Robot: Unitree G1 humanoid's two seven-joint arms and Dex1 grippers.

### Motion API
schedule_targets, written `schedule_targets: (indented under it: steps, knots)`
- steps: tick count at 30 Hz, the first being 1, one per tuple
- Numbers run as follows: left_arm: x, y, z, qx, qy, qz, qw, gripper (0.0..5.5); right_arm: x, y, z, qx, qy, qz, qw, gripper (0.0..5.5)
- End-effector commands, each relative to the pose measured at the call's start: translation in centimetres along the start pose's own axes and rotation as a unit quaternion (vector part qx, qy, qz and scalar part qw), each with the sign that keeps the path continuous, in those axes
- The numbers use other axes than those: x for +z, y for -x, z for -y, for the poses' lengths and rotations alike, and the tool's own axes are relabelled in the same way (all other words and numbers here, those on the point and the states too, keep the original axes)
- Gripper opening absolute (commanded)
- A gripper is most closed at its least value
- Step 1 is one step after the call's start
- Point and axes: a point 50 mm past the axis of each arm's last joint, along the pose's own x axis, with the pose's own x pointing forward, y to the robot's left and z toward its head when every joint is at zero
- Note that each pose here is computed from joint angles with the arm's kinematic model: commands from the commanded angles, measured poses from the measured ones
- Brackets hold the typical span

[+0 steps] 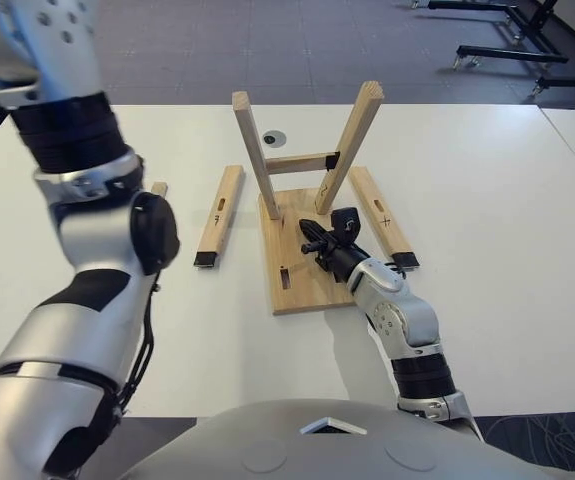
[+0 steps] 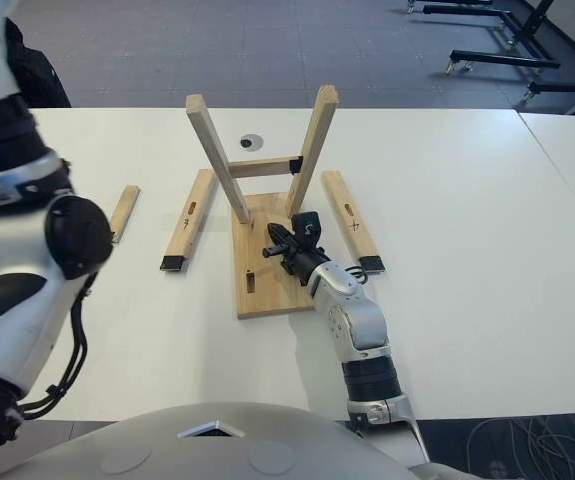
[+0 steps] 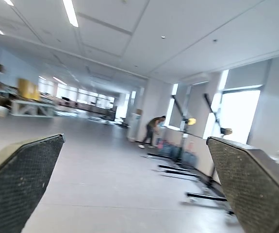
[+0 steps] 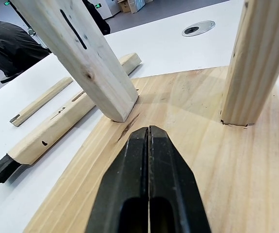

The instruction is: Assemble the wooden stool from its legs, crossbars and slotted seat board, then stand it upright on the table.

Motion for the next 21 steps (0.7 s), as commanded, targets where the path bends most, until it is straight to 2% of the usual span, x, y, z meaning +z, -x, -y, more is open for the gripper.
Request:
schedule_targets:
  steps: [1,7,12,14,17,21]
  knots:
    - [-3.8,2.0,-5.0,0.06,-0.023,-0.08,0.995,5.37,0.8,1.0,1.4,-0.02,-0.02,-0.017,0.999,0.0]
    - [-7.4,6.3,-8.3,0.069,-0.086,-0.151,0.982,5.37,7.8,2.6,-0.9,0.07,-0.057,0.067,0.994,0.0]
    - [-9.0,8.0,-9.3,0.07,-0.087,-0.182,0.977,5.37,9.7,4.1,-2.7,0.123,-0.039,0.067,0.989,0.0]
    - [-9.4,9.1,-10.0,0.069,-0.112,-0.196,0.972,5.4,10.9,6.5,-2.1,0.139,0.013,0.06,0.988,0.39]
    - [-10.7,11.4,-10.8,0.064,-0.137,-0.228,0.962,5.4,12.0,11.1,0.8,0.117,0.103,0.019,0.988,0.9]
    - [-12.2,12.4,-10.9,0.055,-0.133,-0.255,0.956,5.4,11.4,12.7,2.1,0.1,0.136,-0.011,0.986,1.56]
